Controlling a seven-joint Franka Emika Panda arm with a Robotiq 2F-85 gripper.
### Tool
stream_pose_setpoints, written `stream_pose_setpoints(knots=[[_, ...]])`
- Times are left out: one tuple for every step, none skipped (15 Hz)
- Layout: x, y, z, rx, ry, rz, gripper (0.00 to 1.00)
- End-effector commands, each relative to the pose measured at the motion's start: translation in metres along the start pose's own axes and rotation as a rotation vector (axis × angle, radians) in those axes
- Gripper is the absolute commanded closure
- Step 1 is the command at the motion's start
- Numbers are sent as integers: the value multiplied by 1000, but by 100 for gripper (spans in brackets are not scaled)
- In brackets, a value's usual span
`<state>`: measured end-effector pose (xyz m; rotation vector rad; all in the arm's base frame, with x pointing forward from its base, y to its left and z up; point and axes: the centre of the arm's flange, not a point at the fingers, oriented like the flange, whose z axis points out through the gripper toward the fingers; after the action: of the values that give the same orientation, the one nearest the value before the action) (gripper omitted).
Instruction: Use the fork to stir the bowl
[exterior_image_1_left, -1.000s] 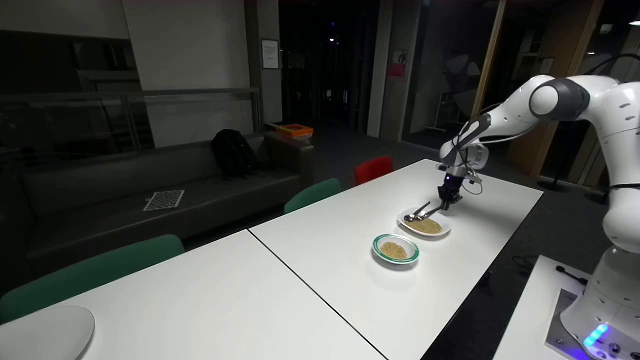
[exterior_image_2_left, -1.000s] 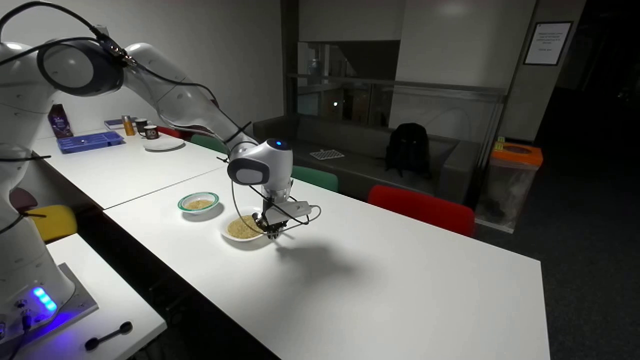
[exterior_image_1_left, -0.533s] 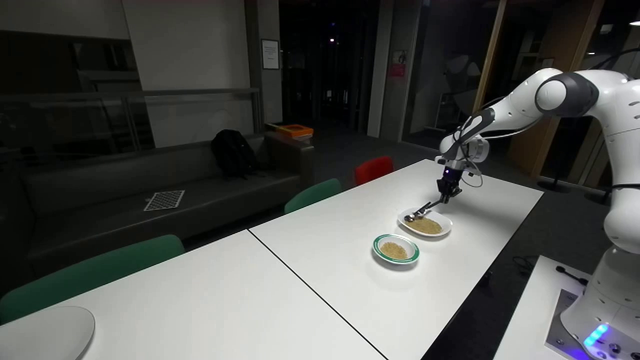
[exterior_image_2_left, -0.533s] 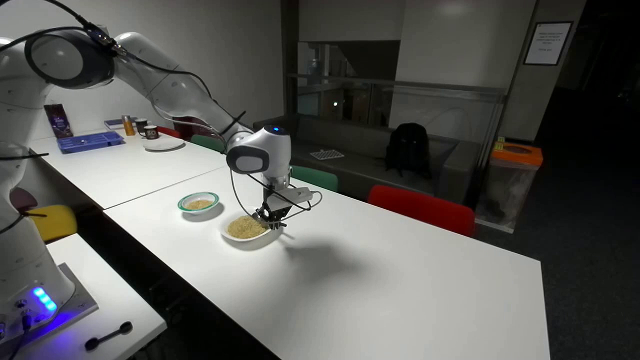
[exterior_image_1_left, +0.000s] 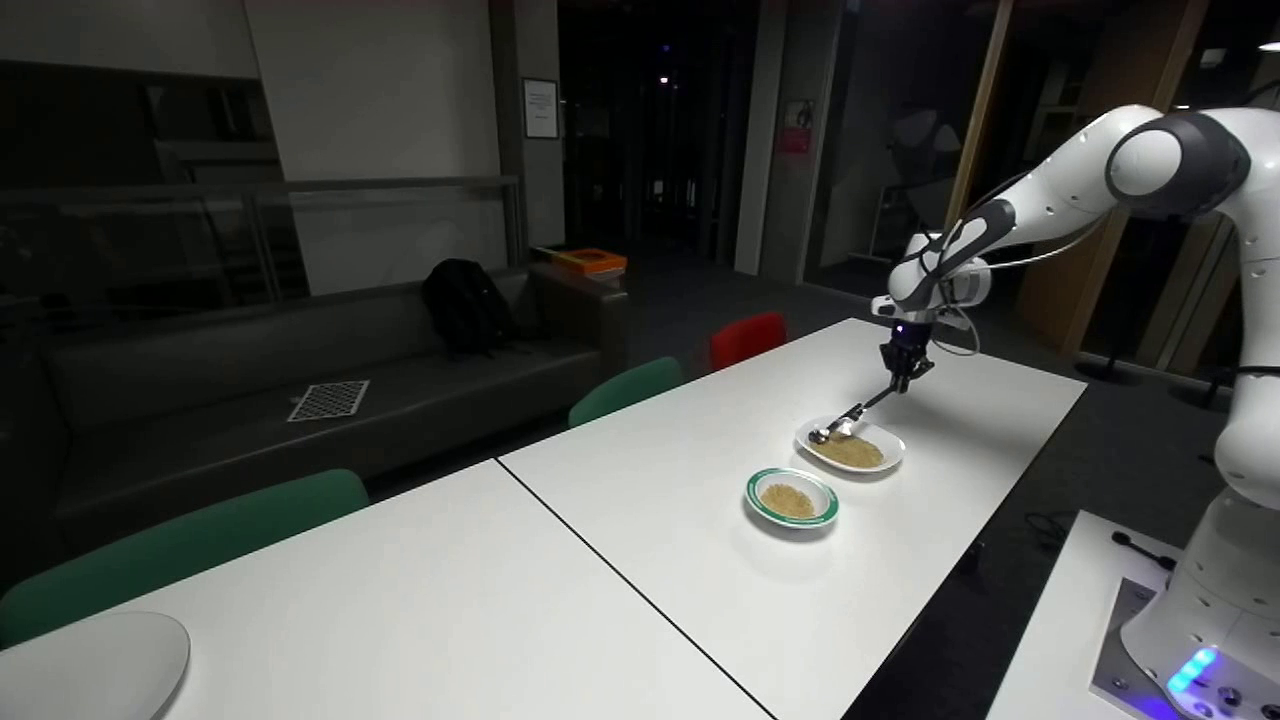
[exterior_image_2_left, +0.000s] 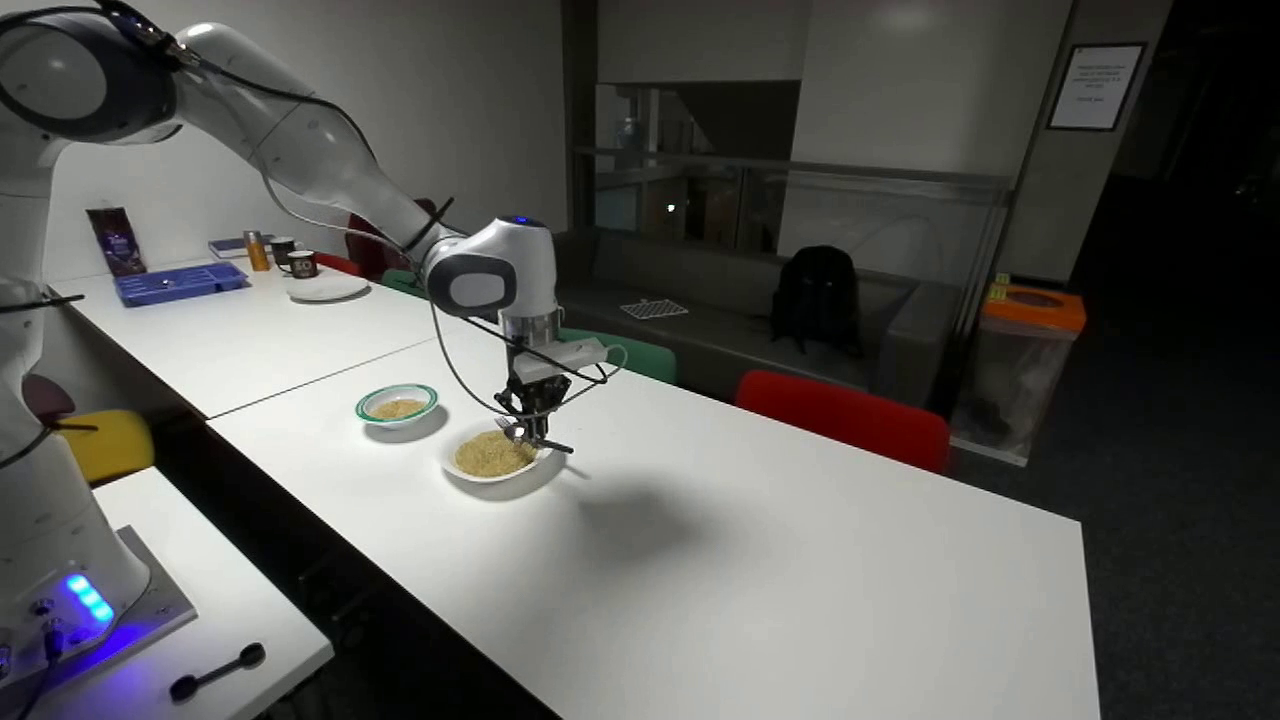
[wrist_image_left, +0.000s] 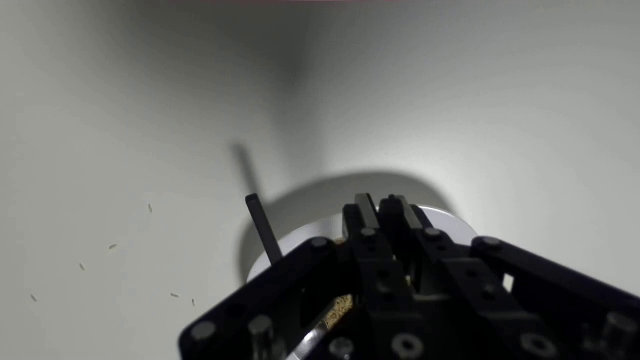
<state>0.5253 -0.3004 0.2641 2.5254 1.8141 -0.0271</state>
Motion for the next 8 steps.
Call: stream_pose_setpoints(knots=[[18,-34,-40,-66,-59,2,97],[22,-38,-49,-90,-70,2,97],[29,-43,-57,-126,-89,3,97],[35,-47,-63,-155,-107,-1,97],[44,-52,-70,-192,-142,-4,97],[51,-56,-74,-224,-174,-6,97],[58,-59,-76,-253,-212,-9,97],[65,-62,-76,-273,-257,-15,97]])
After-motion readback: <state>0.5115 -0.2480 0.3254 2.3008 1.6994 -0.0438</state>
